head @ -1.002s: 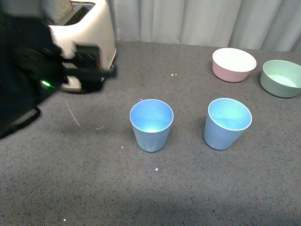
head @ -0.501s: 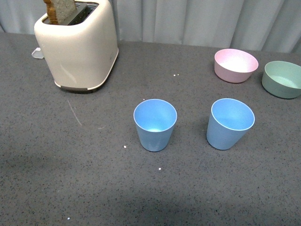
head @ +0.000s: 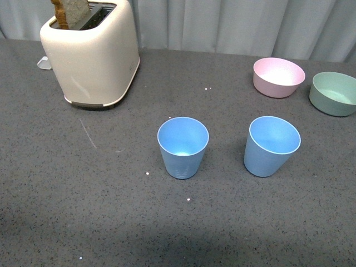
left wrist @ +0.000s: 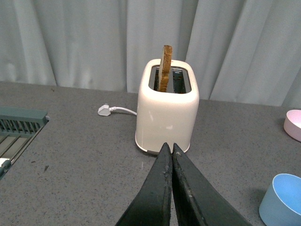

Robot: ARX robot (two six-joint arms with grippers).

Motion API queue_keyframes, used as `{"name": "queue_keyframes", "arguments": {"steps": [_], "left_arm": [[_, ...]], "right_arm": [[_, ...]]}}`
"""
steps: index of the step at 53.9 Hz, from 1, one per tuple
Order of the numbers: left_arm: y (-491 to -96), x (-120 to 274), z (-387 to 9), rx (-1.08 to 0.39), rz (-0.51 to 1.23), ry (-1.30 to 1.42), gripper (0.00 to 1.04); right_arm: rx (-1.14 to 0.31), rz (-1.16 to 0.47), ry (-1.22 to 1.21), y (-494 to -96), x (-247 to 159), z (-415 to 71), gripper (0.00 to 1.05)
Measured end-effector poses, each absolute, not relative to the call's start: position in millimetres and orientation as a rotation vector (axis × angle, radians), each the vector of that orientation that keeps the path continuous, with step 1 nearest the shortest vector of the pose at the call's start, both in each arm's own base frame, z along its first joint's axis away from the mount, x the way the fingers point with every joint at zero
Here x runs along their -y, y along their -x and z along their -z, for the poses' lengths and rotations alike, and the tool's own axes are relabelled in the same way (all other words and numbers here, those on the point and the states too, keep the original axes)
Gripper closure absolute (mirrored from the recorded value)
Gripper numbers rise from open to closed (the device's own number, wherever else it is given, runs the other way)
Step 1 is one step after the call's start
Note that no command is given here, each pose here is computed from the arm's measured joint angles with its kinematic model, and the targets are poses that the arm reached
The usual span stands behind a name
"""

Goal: Stack blue cups with both arms

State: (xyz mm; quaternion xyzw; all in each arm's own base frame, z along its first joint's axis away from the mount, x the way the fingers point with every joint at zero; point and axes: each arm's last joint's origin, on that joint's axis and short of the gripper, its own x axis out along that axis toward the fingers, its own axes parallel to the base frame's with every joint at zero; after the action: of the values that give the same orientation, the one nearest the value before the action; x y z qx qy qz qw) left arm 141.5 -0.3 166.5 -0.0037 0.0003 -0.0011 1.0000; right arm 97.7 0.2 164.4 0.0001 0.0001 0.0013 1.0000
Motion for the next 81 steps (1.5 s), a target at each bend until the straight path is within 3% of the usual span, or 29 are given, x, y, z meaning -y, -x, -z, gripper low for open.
{"name": "queue_keyframes", "arguments": {"steps": [16, 18, 24, 29, 32, 77, 81], "left_arm": [[-129.3, 0.3, -171.4, 0.015, 0.002, 0.008, 1.01], [-128.6, 0.3, -171.7, 0.017, 0.002, 0.008, 0.97], [-127.8, 0.3, -172.6, 0.025, 0.002, 0.007, 0.71], [-124.6, 0.3, -172.3, 0.017, 0.002, 0.004, 0.93], [-122.2, 0.3, -173.0, 0.022, 0.002, 0.003, 1.01], [-96.9, 0.2, -169.6, 0.015, 0.003, 0.004, 1.01], [-96.9, 0.2, -169.6, 0.015, 0.003, 0.004, 0.89]], "right_arm": [[0.0, -0.003, 0.0, -97.7, -0.2, -164.4, 0.1], [0.0, -0.003, 0.0, -97.7, -0.2, -164.4, 0.1], [0.0, -0.003, 0.0, -97.7, -0.2, -164.4, 0.1], [0.0, -0.003, 0.0, -97.7, -0.2, -164.4, 0.1], [0.0, -0.003, 0.0, -97.7, -0.2, -164.4, 0.1], [0.0, -0.003, 0.0, -97.7, -0.2, -164.4, 0.1], [0.0, -0.003, 0.0, -97.7, -0.2, -164.4, 0.1]]}}
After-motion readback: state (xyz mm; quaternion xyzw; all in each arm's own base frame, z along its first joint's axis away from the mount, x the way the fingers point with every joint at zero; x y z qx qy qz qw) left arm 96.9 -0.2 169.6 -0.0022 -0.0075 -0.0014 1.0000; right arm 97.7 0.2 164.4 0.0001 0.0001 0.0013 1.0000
